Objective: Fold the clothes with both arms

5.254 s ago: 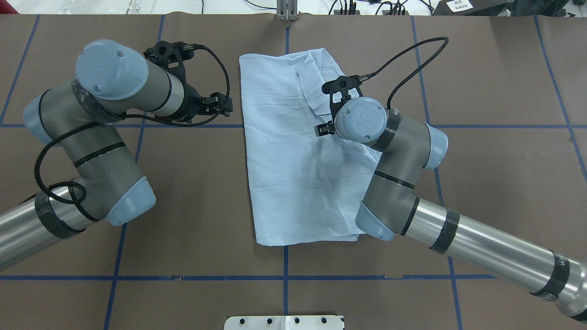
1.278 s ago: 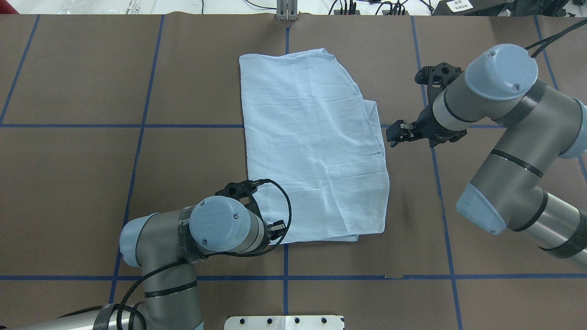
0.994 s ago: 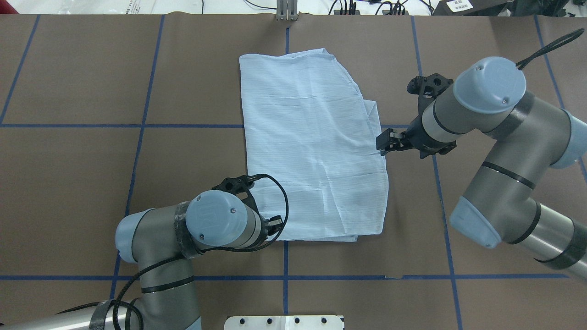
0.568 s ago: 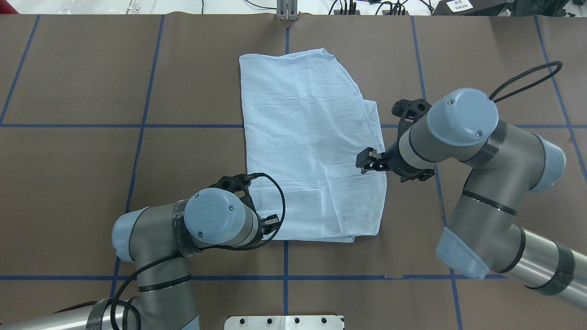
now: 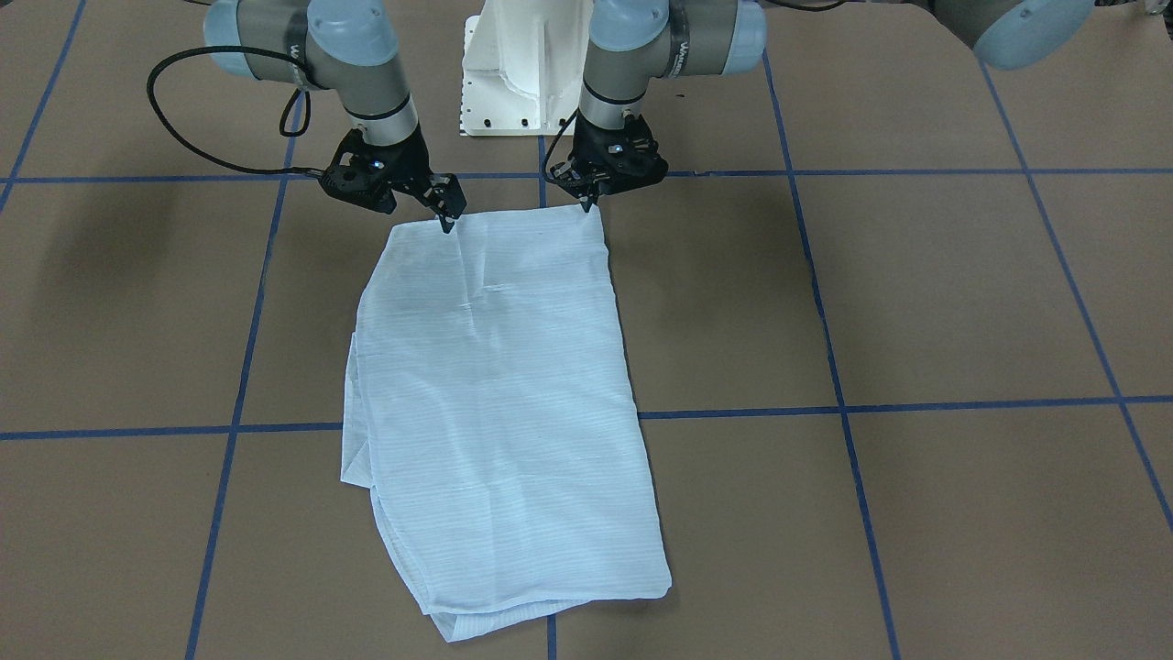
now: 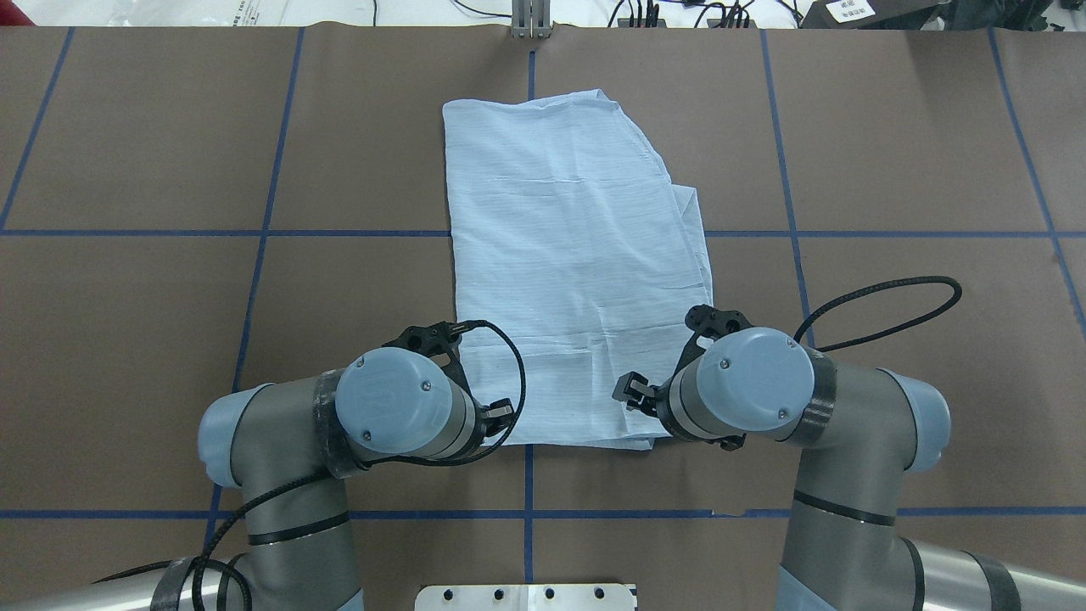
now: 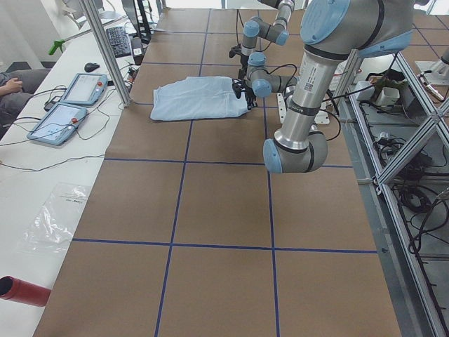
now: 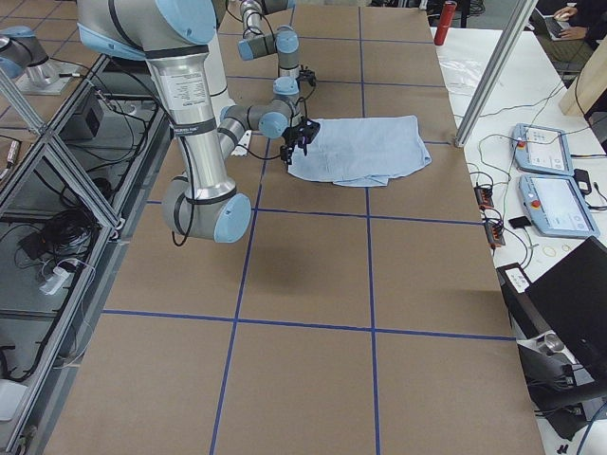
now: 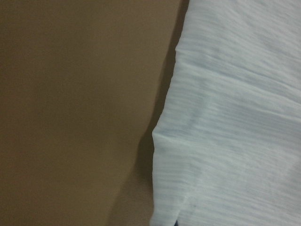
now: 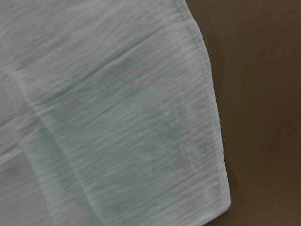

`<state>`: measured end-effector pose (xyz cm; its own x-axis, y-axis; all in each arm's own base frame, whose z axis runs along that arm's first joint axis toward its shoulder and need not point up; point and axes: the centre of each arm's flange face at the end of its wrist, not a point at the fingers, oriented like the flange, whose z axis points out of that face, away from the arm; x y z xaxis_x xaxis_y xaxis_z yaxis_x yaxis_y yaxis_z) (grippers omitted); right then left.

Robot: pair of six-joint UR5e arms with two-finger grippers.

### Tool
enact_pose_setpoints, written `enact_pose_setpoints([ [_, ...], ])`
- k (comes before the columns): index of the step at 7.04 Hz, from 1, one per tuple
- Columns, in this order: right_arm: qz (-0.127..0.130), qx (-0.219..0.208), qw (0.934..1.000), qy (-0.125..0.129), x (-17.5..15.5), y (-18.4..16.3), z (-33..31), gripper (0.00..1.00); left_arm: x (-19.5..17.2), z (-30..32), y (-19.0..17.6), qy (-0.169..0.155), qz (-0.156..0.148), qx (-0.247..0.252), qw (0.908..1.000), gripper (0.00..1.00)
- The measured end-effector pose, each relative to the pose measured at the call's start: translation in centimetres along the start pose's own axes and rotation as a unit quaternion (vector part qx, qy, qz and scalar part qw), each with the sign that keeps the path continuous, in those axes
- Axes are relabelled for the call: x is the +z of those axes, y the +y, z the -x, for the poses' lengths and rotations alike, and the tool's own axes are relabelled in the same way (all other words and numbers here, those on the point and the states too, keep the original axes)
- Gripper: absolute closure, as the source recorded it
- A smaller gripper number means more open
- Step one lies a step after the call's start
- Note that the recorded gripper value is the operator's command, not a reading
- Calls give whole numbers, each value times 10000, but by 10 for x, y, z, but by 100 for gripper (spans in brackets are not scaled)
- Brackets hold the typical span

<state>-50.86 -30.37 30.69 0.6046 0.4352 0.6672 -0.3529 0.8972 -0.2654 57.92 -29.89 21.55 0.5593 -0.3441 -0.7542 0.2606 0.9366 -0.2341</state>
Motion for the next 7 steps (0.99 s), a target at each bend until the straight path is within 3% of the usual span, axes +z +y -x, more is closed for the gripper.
enact_pose_setpoints([
  [3,4,70,9999,127,17,24,-2,0,0,-1,4,12,23,12,10000,100],
  [7,-135,128,9993,340,23,18,-4,0,-2,-5,6,51,30,-1,10000,100],
])
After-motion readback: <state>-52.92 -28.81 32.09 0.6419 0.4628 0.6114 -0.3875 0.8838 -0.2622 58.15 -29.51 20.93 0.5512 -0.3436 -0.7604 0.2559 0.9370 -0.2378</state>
